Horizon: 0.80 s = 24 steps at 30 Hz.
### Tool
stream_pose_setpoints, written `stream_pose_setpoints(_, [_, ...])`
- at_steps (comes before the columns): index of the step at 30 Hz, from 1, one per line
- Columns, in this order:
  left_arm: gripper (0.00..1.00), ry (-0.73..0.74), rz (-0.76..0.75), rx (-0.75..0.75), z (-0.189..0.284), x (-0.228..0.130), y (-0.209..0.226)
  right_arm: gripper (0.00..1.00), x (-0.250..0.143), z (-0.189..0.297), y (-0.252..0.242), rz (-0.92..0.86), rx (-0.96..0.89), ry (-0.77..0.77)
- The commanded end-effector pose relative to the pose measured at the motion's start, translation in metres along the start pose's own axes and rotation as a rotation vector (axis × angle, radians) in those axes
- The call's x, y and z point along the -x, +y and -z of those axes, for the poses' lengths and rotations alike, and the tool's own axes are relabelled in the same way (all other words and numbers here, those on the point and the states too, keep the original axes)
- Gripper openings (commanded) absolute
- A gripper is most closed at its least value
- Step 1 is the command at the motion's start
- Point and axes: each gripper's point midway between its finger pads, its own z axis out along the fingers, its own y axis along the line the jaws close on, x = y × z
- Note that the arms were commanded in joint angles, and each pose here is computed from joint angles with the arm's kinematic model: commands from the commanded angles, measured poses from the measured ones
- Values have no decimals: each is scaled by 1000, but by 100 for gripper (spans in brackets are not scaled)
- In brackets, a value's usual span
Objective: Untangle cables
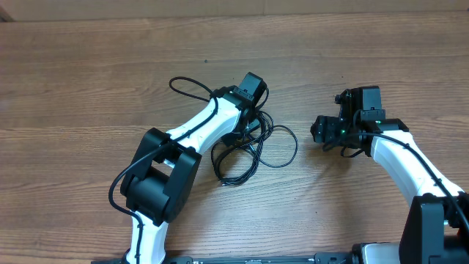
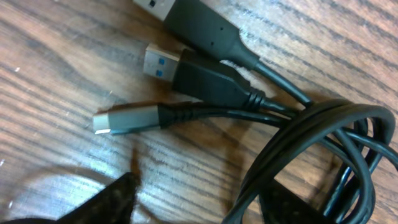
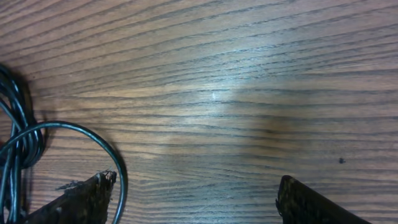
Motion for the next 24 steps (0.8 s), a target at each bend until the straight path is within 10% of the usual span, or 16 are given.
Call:
stream_pose_setpoints(1, [58, -18, -4, 28, -10, -3, 7, 83, -1, -2, 1, -2, 11, 3])
stream_pose_setpoints(24, [47, -66, -25, 38, -14, -4, 8, 67, -2, -2, 4, -2, 31, 6])
